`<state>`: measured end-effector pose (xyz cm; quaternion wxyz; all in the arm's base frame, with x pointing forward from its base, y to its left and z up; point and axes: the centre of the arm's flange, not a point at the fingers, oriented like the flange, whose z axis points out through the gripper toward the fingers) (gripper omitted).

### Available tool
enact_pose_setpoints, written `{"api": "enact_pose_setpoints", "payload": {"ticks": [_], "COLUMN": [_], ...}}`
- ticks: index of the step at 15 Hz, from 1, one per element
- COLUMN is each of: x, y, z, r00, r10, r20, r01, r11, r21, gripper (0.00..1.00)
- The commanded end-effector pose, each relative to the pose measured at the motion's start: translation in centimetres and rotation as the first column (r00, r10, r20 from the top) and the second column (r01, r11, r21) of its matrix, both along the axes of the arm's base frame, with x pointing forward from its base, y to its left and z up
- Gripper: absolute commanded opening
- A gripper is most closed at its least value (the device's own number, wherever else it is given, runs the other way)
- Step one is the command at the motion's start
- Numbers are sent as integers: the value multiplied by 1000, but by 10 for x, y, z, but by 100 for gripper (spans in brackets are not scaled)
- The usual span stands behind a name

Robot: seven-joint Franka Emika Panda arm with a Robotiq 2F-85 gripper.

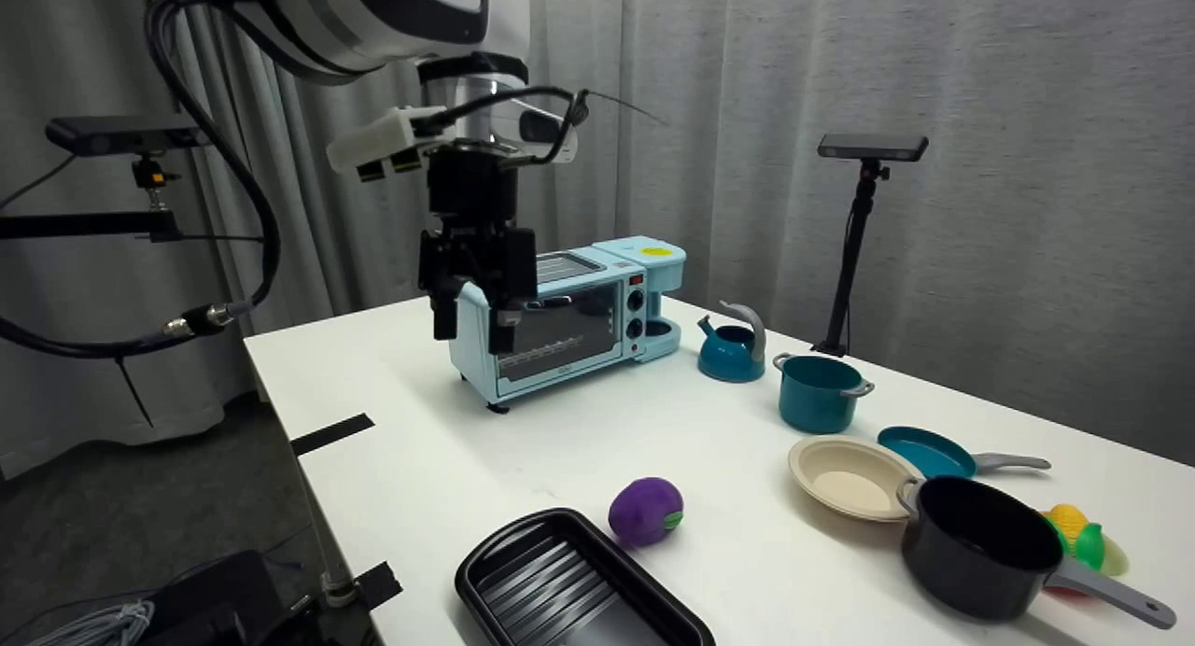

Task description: Put the purple object in the bowl

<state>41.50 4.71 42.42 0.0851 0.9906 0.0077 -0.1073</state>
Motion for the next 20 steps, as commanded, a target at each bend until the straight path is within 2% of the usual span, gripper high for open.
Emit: {"api": "enact_pose_setpoints", "payload": {"ticks": [1,6,10,20], "x": [51,98,130,184], "y": [-9,-44,-69,-100], "z": [-12,-44,-77,-179], "r00": [999,992,987,997], "r10": [5,-37,-65,-75], "r20": [52,122,148,27], "r01": [-5,33,58,74], "r11": [1000,999,997,996], "r21": [1,35,51,41], "gripper": [100,100,100,100]}}
